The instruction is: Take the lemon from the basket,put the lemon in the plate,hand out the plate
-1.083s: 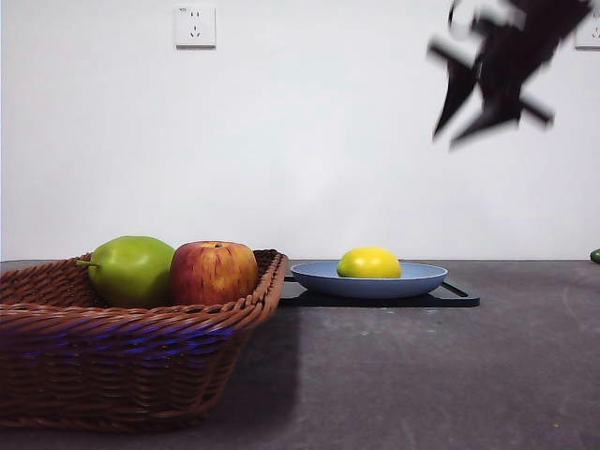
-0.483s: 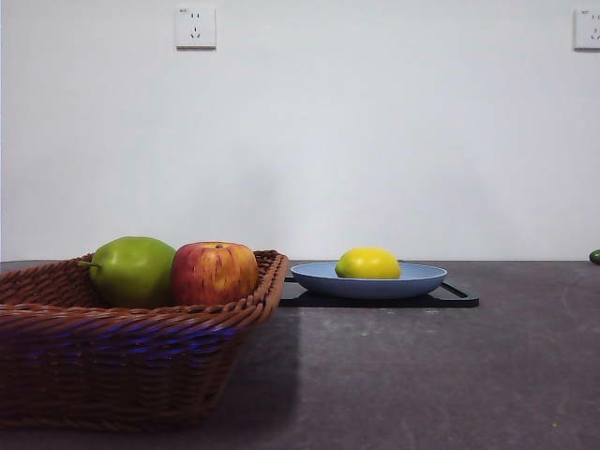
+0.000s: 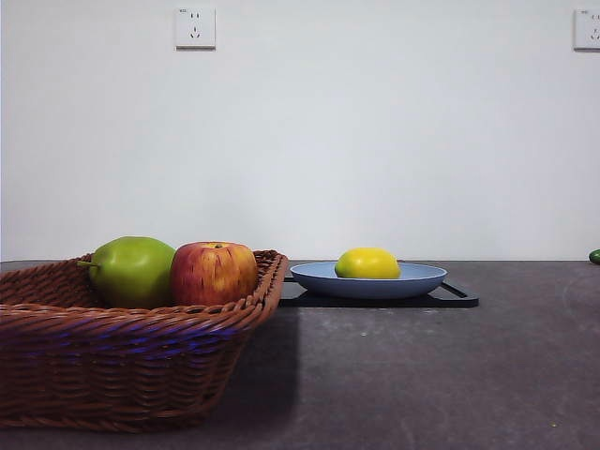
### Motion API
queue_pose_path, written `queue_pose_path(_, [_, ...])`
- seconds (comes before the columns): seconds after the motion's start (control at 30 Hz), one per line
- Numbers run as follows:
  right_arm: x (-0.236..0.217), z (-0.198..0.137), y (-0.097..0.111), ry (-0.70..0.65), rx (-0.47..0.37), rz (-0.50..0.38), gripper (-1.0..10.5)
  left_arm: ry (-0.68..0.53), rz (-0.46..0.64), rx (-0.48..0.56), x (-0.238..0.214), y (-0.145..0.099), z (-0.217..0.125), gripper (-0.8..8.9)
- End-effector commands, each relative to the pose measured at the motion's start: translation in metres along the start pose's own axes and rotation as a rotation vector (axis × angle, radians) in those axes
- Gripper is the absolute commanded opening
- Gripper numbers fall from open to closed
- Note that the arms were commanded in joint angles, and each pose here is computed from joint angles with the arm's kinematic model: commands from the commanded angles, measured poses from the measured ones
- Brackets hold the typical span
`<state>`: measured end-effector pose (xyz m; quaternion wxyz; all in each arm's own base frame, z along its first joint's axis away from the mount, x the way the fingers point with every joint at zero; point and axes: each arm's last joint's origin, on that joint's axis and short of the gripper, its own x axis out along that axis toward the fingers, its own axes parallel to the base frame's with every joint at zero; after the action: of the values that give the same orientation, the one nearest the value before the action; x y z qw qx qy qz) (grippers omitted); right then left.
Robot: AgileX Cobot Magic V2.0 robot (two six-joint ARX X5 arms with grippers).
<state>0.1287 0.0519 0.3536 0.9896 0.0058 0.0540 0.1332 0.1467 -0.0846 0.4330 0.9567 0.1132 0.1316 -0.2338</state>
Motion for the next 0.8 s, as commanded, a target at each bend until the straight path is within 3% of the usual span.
queue_pose_path(0.03, [-0.011,-0.009,0.000,-0.046,0.018,0.002,0.0,-0.024,0.028,-0.007,0.004,-0.003,-0.037,0.05])
queue_pose_path(0.2, [-0.029,-0.038,-0.002,-0.088,0.024,0.020,0.0,-0.048,0.063,-0.080,0.003,-0.008,-0.097,0.05])
queue_pose_path(0.4, [-0.038,-0.066,-0.006,-0.095,0.070,-0.038,0.0,-0.104,0.066,-0.189,-0.007,-0.015,-0.144,0.05])
queue_pose_path(0.8, [-0.040,-0.065,-0.006,-0.121,0.082,-0.037,0.1,-0.131,0.064,-0.199,-0.013,-0.015,-0.151,0.09])
